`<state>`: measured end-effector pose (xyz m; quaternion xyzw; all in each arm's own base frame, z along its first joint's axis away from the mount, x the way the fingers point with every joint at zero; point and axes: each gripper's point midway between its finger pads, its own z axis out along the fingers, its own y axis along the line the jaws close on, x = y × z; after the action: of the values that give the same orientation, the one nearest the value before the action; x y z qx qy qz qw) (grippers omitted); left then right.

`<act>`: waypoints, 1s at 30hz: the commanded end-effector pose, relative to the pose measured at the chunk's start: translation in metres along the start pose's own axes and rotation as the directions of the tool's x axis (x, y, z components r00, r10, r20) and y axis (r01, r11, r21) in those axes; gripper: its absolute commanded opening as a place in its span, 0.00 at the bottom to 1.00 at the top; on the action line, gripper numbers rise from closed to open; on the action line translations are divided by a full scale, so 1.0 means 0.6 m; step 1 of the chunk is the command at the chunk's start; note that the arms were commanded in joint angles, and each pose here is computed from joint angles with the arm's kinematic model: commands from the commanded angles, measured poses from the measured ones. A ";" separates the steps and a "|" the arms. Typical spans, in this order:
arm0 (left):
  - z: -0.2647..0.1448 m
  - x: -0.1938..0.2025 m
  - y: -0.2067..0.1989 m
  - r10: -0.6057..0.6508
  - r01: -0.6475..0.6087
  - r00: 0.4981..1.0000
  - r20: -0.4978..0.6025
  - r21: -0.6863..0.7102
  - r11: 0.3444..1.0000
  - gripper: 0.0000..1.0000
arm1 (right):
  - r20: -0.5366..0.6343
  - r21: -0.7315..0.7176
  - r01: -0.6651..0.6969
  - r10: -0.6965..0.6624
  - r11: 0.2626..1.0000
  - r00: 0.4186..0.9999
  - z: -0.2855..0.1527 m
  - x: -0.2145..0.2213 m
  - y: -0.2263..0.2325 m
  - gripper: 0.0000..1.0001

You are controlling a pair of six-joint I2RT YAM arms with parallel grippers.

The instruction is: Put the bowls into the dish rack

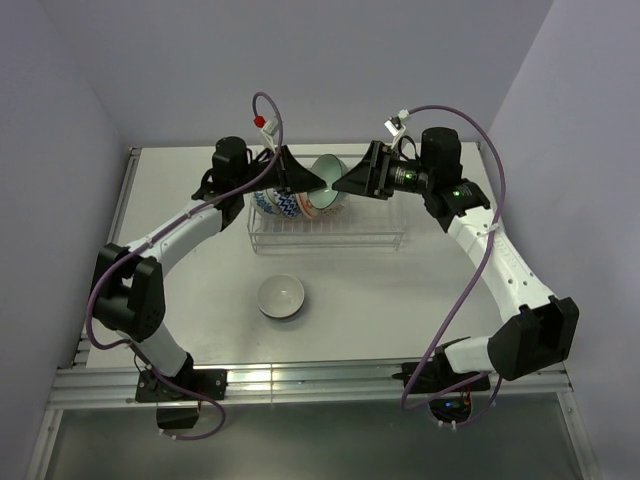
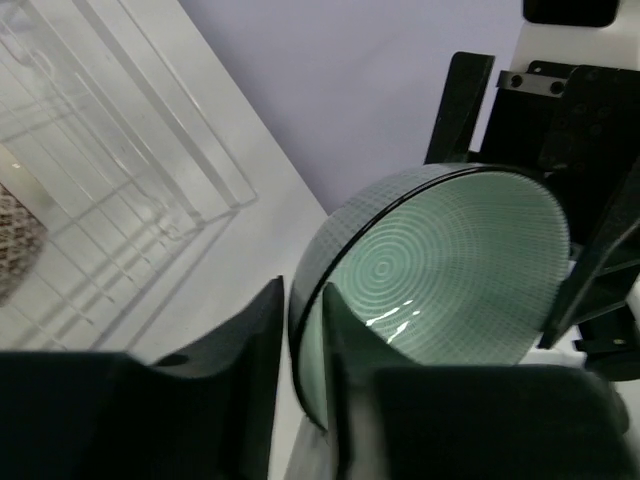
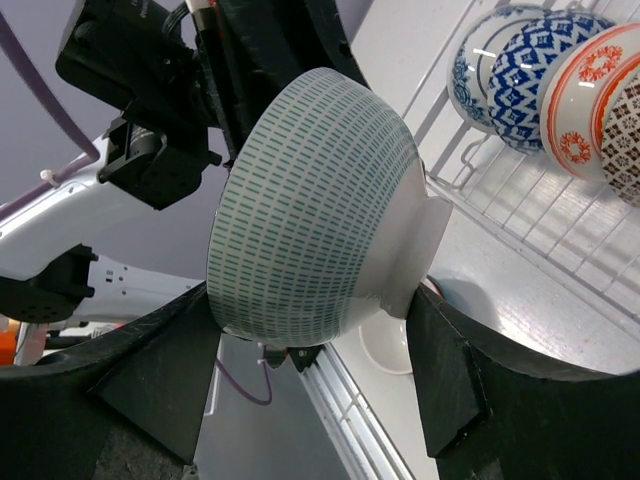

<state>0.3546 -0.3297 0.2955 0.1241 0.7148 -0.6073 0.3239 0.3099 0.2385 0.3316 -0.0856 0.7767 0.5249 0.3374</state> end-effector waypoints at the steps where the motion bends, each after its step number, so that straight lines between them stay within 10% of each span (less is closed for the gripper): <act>1: -0.014 -0.027 -0.088 0.123 -0.126 0.992 0.031 0.123 0.984 0.30 | 0.027 -0.067 0.058 -0.056 0.996 0.998 -0.004 -0.029 0.041 0.00; 19: -0.142 -0.115 -0.036 0.178 -0.169 0.979 0.095 -0.098 0.981 0.99 | 0.094 0.323 0.161 -0.201 0.933 0.975 -0.043 -0.100 -0.072 0.00; 30: -0.387 -0.234 0.025 0.320 -0.113 0.893 0.317 -0.529 0.841 1.00 | -0.032 0.585 0.169 -0.185 0.793 0.982 -0.031 -0.091 -0.221 0.00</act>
<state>0.4025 -0.1150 0.3644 0.0281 0.7482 -0.4281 0.5061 0.3858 0.1652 0.2423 -0.0281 0.8960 0.2732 0.3489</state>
